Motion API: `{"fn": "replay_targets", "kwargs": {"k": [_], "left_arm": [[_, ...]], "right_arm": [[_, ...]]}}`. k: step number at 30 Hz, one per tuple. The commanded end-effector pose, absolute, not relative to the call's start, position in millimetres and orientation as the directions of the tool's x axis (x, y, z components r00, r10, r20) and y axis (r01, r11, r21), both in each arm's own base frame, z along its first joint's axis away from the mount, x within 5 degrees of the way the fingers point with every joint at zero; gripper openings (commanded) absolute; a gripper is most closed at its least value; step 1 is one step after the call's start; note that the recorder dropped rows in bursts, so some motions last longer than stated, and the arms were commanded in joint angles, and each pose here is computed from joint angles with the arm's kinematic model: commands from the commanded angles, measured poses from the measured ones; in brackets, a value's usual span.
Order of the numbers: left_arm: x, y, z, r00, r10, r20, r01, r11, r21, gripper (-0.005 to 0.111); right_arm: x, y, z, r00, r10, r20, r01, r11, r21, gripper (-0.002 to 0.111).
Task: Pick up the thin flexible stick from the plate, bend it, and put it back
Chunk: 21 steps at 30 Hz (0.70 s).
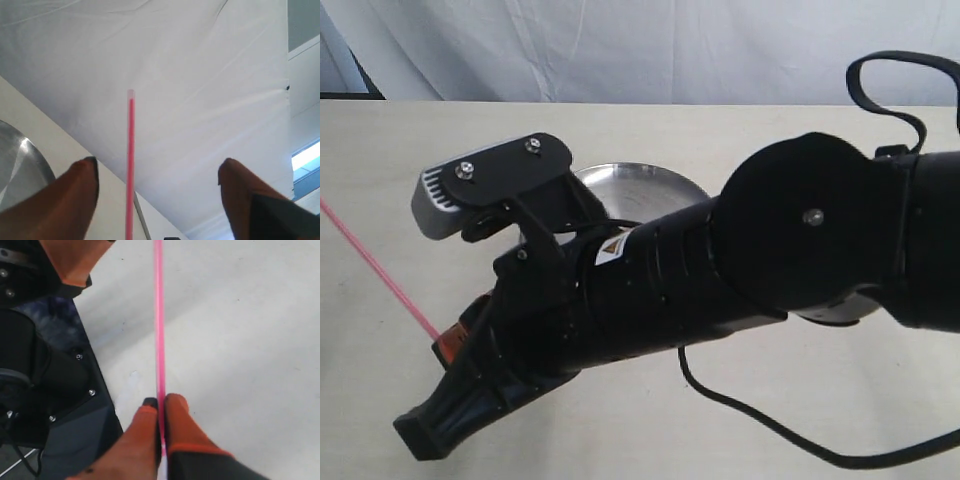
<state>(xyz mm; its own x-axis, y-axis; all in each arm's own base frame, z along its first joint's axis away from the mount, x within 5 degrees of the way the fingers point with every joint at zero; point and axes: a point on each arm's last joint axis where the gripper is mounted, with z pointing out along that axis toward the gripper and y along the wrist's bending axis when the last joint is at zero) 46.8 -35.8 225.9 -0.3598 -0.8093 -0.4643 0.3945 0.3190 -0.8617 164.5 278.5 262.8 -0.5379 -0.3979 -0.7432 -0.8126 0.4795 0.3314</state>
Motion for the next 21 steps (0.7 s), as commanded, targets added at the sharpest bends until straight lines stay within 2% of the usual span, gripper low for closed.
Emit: {"fn": "replay_targets", "kwargs": {"k": [1, 6, 8, 10, 11, 13, 21], "left_arm": [[46, -37, 226, -0.376, -0.81, -0.45, 0.4, 0.296, -0.867, 0.067], [46, -37, 226, -0.373, -0.804, -0.463, 0.403, 0.308, -0.862, 0.064], [46, -37, 225, -0.37, -0.794, -0.482, 0.41, 0.326, -0.852, 0.056], [45, -38, 225, -0.372, -0.783, -0.498, 0.423, 0.335, -0.842, 0.035], [45, -39, 226, -0.375, -0.777, -0.505, 0.431, 0.336, -0.837, 0.017], [44, -40, 225, -0.369, -0.76, -0.535, 0.445, 0.361, -0.82, 0.0], [44, -42, 221, -0.338, -0.674, -0.657, 0.48, 0.477, -0.736, 0.0]], "right_arm": [[153, 283, 264, -0.513, -0.41, -0.754, -0.833, 0.451, 0.321, -0.001], [143, 290, 265, -0.479, -0.433, -0.764, -0.859, 0.412, 0.305, -0.001], [141, 292, 269, -0.471, -0.438, -0.766, -0.867, 0.392, 0.309, -0.001], [142, 295, 276, -0.46, -0.427, -0.778, -0.873, 0.38, 0.307, -0.001], [143, 297, 281, -0.453, -0.416, -0.788, -0.875, 0.376, 0.305, -0.001], [142, 298, 283, -0.452, -0.418, -0.788, -0.878, 0.367, 0.308, -0.001], [135, 297, 287, -0.519, -0.407, -0.752, -0.85, 0.337, 0.405, -0.001]]}}
